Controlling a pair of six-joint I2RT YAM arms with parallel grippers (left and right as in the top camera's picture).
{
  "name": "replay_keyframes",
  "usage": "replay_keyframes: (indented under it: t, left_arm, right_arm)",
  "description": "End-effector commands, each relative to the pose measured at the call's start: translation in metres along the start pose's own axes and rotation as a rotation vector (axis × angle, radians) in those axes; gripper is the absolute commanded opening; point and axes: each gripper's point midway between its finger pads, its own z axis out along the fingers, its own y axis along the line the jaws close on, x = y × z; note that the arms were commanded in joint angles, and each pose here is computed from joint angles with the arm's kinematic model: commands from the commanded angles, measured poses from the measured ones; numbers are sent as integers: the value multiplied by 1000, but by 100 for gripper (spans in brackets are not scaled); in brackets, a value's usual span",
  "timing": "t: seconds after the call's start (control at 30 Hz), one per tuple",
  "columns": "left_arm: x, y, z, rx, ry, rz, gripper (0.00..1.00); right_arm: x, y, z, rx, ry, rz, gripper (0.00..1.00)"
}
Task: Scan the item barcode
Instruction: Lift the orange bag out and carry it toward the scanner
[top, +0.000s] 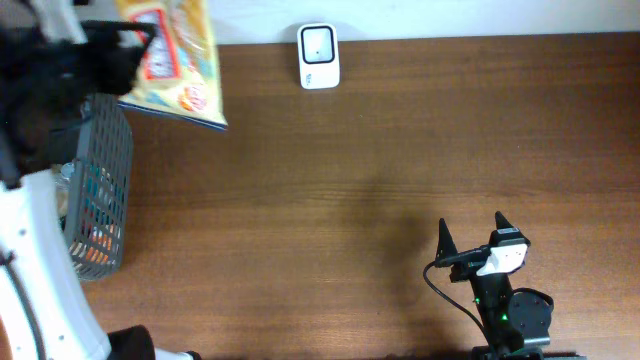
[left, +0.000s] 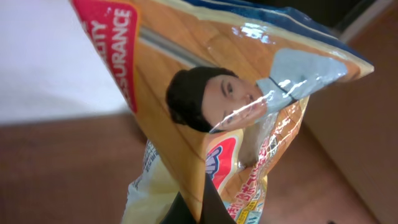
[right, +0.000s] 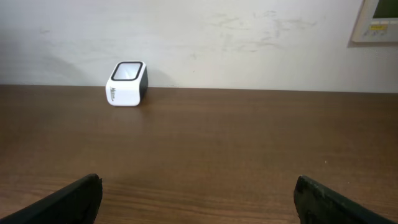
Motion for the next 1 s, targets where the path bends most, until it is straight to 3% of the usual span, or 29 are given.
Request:
replay_keyframes:
  t: [0.0,0.3,0.67,0.77,0.97]
  left_arm:
    - [39,3,49,-60,172,-44,0]
    - [151,8,171,-158,572,-84,0]
    - [288,23,264,-229,913,-240,0]
    - [311,25,276,-237,958,-233,0]
    - [318,35,281,-283,963,-210,0]
  right_arm:
    - [3,-3,0,16,2,4,98]
    - [3,-3,0,16,2,4,98]
    - [3,-3,0,16,2,4,98]
    - [3,-3,0,16,2,4,98]
    - [3,-3,0,16,2,4,98]
